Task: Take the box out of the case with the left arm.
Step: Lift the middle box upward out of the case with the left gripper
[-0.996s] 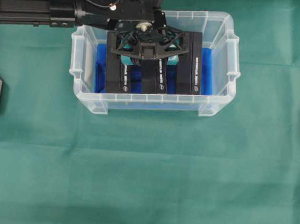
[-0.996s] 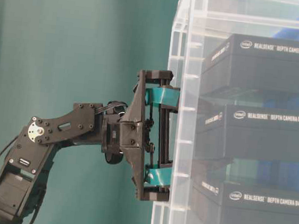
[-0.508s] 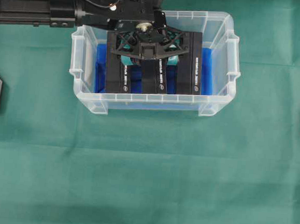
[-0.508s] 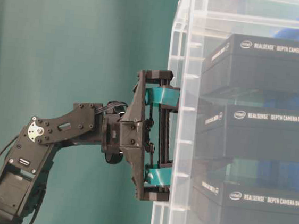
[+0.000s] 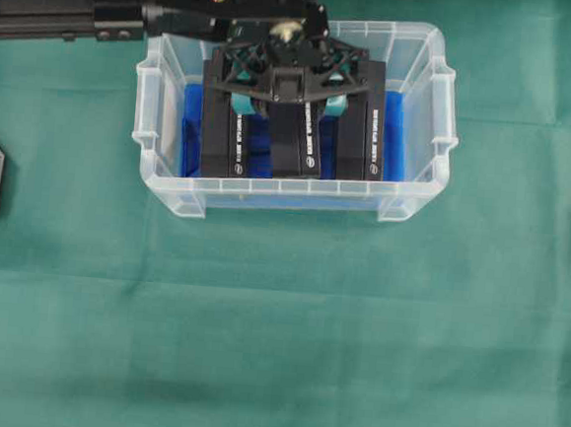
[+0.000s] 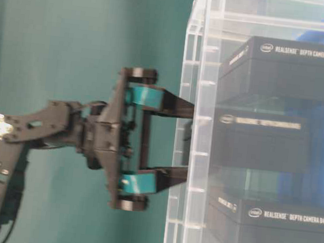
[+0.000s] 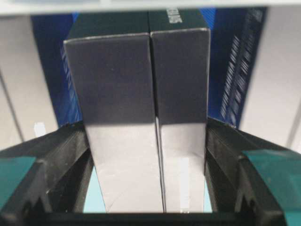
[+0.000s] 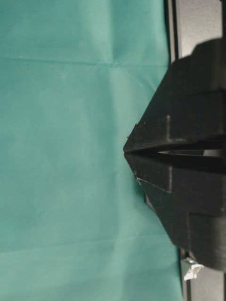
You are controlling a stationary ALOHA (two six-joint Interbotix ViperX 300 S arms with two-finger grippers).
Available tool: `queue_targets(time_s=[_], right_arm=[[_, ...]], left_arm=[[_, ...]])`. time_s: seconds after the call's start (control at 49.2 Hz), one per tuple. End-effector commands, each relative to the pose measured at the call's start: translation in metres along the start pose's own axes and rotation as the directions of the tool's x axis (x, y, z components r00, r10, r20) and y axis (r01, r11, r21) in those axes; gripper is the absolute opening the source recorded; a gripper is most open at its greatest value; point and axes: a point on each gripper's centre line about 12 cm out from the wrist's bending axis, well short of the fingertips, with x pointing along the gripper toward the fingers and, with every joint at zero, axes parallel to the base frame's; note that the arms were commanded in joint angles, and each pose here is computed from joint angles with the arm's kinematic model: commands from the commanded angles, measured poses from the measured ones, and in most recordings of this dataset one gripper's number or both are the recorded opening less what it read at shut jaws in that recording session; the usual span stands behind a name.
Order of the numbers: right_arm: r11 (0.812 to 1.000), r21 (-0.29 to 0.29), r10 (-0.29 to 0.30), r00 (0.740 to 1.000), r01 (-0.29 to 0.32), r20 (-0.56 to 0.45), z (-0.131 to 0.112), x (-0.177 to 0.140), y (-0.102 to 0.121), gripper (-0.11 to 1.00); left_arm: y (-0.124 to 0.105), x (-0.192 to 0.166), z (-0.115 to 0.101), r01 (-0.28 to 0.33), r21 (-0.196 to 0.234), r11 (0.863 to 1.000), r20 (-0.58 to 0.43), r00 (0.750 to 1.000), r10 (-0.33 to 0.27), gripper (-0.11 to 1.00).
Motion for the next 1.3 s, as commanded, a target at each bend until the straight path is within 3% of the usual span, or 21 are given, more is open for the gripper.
queue_targets(time_s=[0.0, 0.305, 0.63, 1.28], right_arm=[[1.0, 0.002, 0.003, 1.0, -0.003, 0.015, 0.001, -0.003, 0.0, 0.0], [1.0, 0.003, -0.002, 1.0, 0.002, 0.016, 0.002, -0.003, -0.001, 0.0], [1.0, 0.002, -0.003, 1.0, 0.003, 0.018, 0.001, -0.003, -0.001, 0.0], [1.0, 0.002, -0.003, 1.0, 0.003, 0.018, 0.001, -0.003, -0.001, 0.0]], left_arm=[[-0.006, -0.054, 0.0, 0.097, 0.006, 0.995, 0.015, 0.995, -0.097, 0.6], [-0.008, -0.123, 0.001, 0.113, 0.024, 0.993, 0.02, 0.993, -0.113, 0.6], [0.005, -0.189, 0.0, 0.146, 0.019, 0.989, 0.03, 0.989, -0.147, 0.6], [0.009, -0.195, -0.002, 0.121, 0.022, 0.992, 0.025, 0.992, -0.121, 0.6]])
